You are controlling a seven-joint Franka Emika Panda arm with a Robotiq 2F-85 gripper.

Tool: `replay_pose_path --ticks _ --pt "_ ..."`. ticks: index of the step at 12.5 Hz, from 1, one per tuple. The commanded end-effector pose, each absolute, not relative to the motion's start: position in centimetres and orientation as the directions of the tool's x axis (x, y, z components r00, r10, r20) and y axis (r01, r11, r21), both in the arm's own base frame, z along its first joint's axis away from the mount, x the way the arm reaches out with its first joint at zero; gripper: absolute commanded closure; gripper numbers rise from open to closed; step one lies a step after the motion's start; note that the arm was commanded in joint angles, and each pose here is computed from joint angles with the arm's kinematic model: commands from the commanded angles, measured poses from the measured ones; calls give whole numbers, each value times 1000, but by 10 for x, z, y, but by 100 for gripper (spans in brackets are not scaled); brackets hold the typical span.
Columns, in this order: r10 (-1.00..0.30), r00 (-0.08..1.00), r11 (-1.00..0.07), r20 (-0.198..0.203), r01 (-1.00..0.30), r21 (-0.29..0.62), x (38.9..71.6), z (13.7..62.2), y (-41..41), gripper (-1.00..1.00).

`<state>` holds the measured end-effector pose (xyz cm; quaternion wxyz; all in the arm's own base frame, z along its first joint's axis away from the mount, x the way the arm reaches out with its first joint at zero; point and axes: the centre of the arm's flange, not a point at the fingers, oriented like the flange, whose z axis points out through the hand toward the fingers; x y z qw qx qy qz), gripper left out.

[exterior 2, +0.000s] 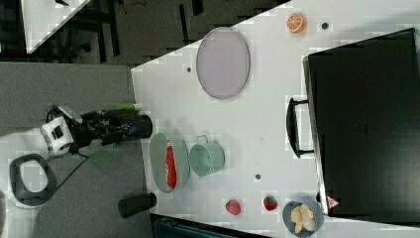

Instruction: Pick Ketchup from the table and place it in strainer.

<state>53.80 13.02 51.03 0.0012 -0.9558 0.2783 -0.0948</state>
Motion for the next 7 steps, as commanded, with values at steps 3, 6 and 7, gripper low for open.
replay_pose_path --ticks 3,6,7 --pt "-670 738 -741 78 -671 -9 544 564 2 -100" --pt "-711 703 -703 33 -711 2 538 577 -26 -100" --pt "-733 680 -679 15 -734 17 535 576 -30 -100"
